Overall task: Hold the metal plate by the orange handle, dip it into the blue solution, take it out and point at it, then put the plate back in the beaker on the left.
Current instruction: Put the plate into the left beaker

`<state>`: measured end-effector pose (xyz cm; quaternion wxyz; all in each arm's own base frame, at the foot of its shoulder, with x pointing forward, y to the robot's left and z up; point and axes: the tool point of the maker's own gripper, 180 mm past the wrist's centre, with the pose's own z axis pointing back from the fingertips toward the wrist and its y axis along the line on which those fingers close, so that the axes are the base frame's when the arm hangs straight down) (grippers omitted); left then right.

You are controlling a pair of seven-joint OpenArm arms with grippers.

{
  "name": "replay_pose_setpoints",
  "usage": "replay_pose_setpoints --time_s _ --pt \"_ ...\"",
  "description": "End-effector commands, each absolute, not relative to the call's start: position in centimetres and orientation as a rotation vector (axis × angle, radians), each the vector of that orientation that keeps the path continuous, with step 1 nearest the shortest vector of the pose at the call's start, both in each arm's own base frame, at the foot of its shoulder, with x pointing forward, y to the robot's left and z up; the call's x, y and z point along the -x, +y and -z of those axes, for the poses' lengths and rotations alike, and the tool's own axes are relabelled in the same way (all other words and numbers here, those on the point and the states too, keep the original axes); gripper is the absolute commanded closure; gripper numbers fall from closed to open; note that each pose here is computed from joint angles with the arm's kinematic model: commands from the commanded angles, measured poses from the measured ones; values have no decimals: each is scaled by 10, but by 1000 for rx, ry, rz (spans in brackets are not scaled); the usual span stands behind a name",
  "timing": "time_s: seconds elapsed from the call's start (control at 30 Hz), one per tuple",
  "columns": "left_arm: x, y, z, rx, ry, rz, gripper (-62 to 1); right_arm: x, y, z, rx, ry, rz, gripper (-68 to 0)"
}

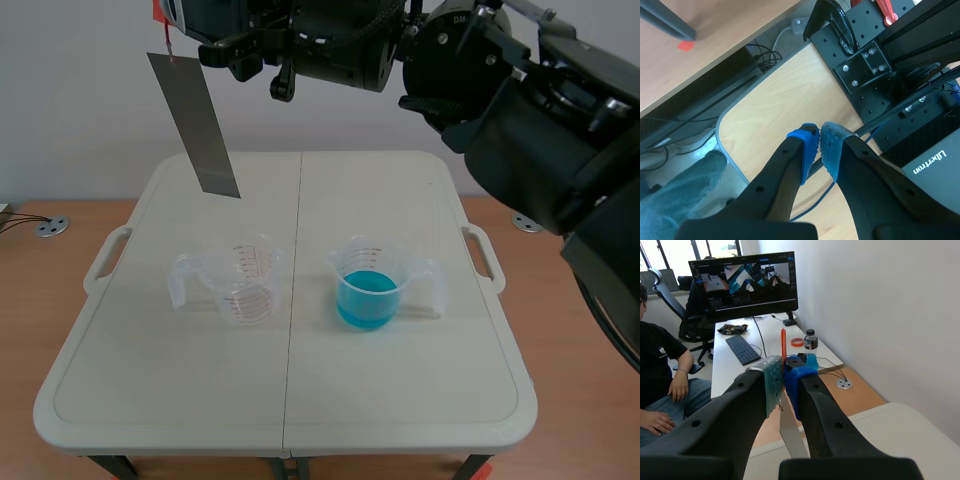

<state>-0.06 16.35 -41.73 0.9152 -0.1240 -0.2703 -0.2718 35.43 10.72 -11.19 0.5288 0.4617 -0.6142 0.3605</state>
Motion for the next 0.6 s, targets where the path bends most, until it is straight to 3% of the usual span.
replay_pose_setpoints --time_s 0.0,0.57 --pt "0 163 415 259 -566 556 -68 -355 108 92 -1125 -1513 -866 -13" --pt "0 163 415 259 -566 556 -68 -346 110 108 -1140 -1453 -902 -13"
